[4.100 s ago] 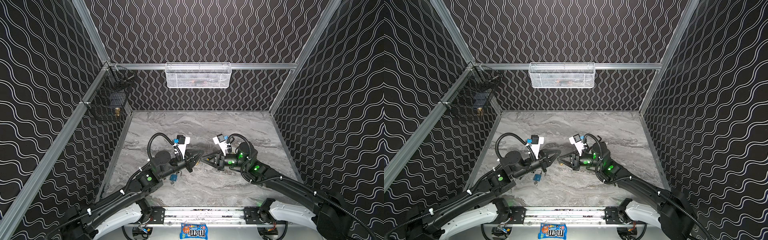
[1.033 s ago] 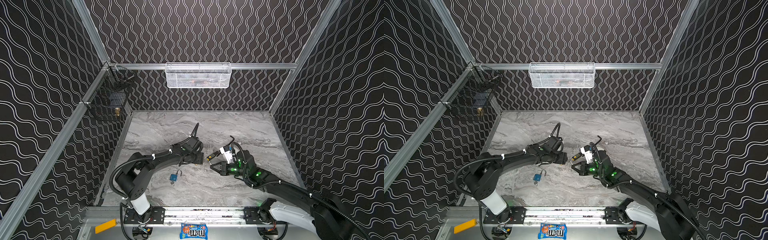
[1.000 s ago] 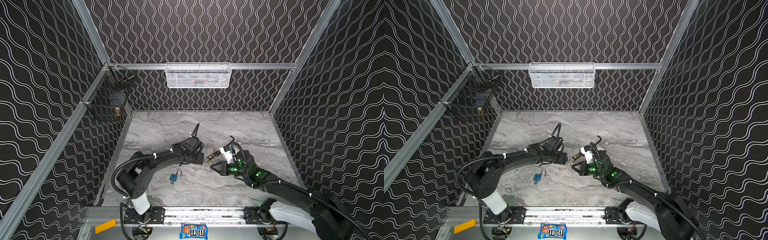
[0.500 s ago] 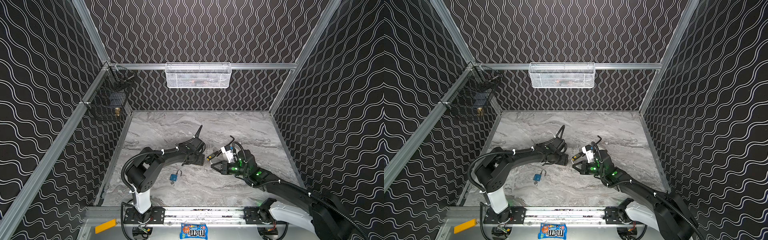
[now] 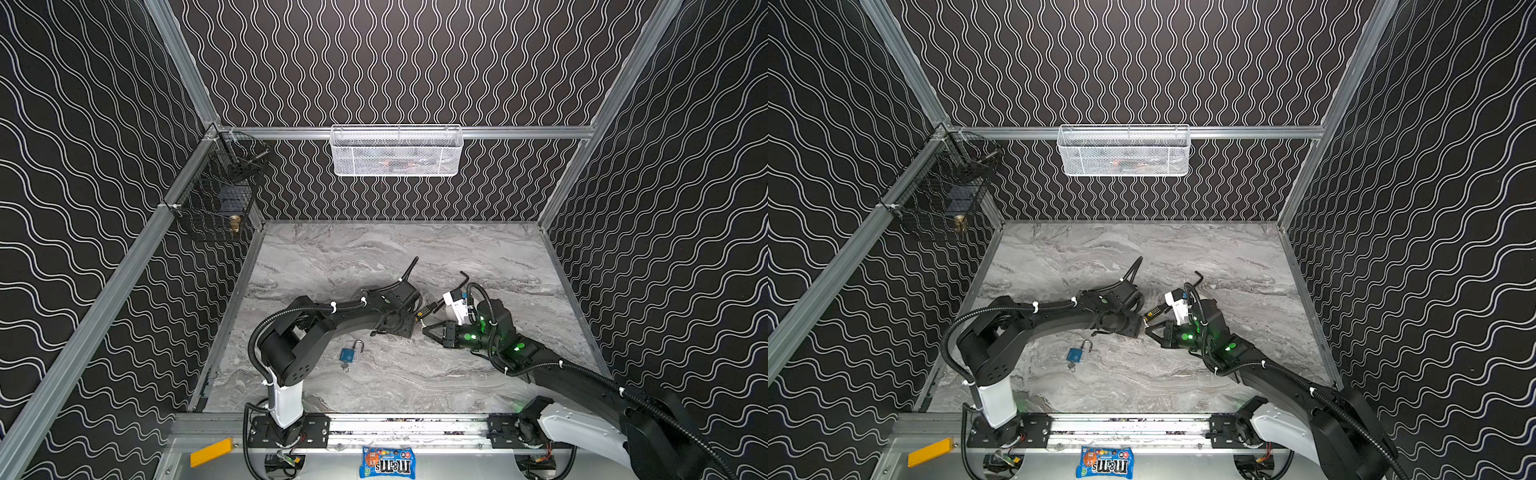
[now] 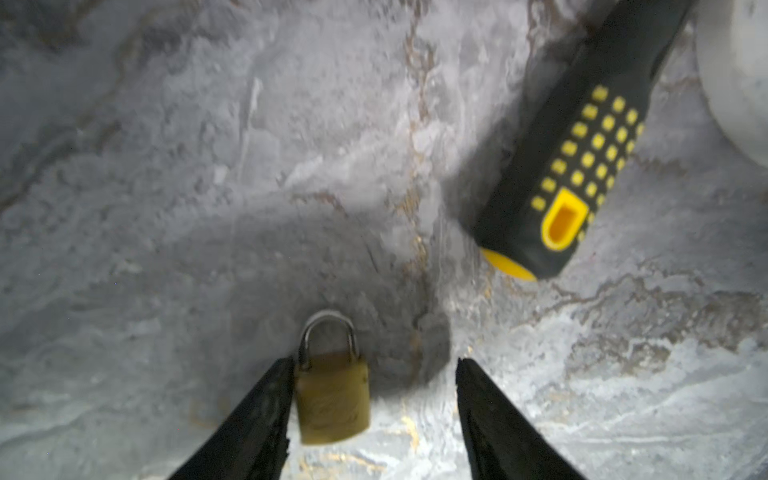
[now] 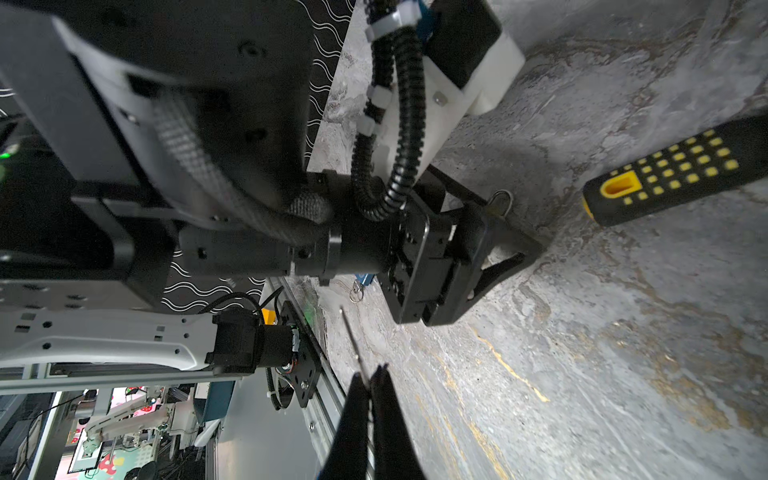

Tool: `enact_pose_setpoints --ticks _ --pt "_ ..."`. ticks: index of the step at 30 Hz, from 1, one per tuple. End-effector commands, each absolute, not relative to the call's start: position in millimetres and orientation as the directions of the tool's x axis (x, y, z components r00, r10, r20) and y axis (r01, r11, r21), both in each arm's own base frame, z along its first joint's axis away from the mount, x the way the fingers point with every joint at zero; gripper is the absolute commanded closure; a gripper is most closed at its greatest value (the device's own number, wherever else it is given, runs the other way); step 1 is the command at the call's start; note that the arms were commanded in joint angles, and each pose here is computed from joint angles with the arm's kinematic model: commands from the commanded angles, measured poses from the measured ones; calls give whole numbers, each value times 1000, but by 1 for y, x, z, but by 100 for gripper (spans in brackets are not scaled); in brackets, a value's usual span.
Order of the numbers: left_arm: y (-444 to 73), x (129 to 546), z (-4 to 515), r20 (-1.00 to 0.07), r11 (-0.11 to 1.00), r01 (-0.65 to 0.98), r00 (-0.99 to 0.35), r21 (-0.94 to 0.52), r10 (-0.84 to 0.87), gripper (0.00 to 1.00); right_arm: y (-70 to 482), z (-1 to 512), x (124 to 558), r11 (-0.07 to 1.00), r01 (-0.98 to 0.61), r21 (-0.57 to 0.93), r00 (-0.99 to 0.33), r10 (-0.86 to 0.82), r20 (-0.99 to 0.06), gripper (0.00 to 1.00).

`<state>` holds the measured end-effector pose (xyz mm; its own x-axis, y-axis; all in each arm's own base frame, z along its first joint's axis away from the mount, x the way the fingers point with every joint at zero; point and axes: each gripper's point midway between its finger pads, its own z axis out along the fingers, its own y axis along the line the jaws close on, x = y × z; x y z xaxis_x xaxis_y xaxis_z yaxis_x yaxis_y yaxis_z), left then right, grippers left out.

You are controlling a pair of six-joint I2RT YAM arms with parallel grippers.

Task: Unlock with the key
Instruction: 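Move the left gripper down over the brass padlock while the right gripper holds the key, then close the left gripper on the brass padlock body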

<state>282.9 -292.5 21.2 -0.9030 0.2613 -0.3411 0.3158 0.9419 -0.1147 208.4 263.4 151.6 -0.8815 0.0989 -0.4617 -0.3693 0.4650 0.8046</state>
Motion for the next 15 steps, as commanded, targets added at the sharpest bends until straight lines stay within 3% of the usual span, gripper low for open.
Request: enact_pose_setpoints --ticks 1,15 --pt "-274 272 10 -268 967 246 -938 -59 222 35 263 154 207 454 -381 805 -878 95 -469 100" --pt "-262 272 5 -259 982 184 -947 54 191 46 263 159 207 438 -382 814 -879 101 -466 100"
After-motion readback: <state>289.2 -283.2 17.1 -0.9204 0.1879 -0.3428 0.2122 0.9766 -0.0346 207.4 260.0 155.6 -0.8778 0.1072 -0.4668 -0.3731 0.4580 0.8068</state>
